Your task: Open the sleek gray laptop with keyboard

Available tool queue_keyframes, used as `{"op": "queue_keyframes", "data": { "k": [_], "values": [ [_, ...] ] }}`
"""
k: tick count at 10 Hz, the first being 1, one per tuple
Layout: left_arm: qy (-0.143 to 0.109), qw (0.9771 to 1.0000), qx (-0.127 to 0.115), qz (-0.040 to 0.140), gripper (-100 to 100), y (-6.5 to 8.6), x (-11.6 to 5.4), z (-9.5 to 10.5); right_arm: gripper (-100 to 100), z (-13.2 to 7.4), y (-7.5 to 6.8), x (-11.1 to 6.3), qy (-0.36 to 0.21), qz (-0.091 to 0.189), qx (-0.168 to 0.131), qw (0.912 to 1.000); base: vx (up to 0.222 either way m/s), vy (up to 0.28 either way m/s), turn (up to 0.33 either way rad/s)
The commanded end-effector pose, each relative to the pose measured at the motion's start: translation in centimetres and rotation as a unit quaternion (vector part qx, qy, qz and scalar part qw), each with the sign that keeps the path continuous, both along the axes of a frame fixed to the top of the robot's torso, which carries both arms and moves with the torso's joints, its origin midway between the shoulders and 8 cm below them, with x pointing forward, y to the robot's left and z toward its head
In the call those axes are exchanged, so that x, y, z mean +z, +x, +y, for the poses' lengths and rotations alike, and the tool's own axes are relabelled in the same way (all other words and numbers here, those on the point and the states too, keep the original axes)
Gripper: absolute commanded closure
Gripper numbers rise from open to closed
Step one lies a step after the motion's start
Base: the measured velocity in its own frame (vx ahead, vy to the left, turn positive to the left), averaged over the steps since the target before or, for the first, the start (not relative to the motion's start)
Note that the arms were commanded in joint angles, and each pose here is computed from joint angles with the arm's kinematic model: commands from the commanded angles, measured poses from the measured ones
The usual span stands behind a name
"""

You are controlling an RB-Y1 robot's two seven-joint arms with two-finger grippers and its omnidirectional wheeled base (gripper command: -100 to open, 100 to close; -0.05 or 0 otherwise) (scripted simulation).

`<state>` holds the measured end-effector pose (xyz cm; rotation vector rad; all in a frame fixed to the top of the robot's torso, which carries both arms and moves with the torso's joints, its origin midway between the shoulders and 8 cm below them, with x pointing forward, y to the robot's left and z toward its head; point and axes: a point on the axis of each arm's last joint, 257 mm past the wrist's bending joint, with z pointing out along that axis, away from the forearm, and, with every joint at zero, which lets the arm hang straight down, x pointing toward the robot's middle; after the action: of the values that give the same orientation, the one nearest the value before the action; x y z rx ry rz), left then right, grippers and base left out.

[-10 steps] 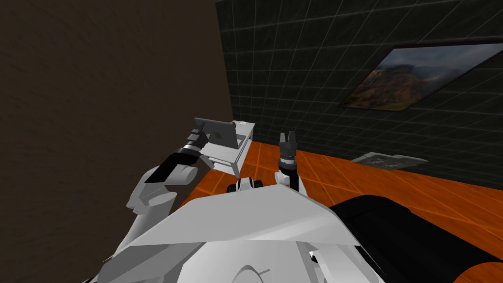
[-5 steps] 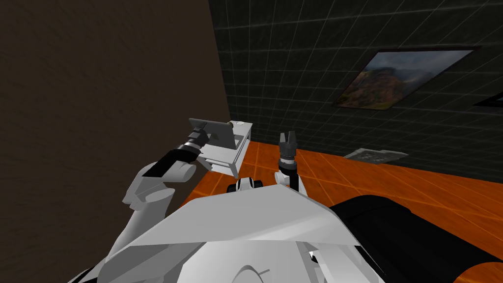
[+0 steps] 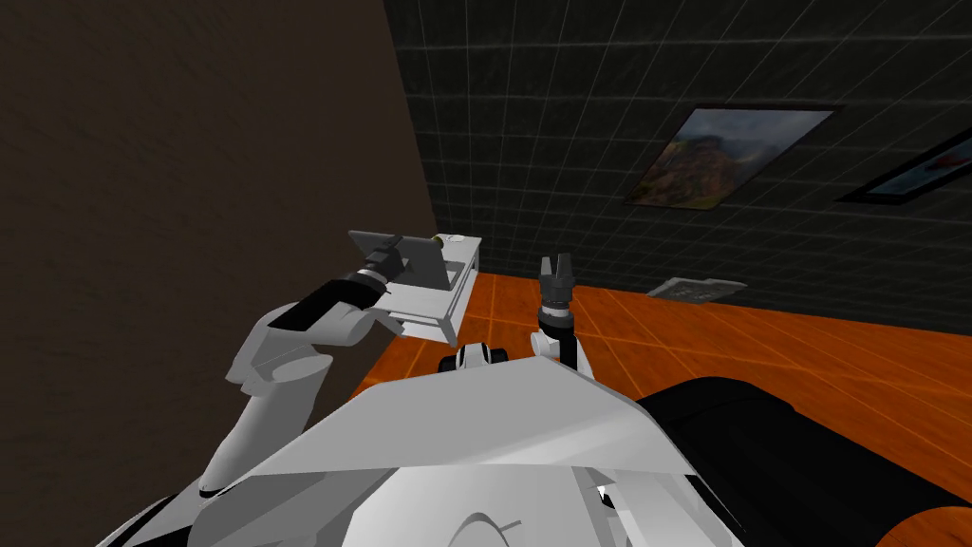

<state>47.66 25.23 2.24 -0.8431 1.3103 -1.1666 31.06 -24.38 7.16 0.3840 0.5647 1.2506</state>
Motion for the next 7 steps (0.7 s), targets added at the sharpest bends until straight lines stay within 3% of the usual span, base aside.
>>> {"op": "queue_keyframes", "data": {
  "k": [1, 7],
  "values": [
    [0.004, 0.9997, 0.002, 0.025, -100, 0.5, -0.2, 0.2, 0, 0.0, 0.0, 0.0, 0.000, 0.000, 0.000, 1.0000, 0.003, -0.006, -0.113],
    [0.013, 0.9966, 0.018, 0.079, -100, 1.1, -1.6, 1.1, 0, 0.0, 0.0, 0.0, 0.000, 0.000, 0.000, 1.0000, 0.003, -0.003, -0.085]
  ]
}}
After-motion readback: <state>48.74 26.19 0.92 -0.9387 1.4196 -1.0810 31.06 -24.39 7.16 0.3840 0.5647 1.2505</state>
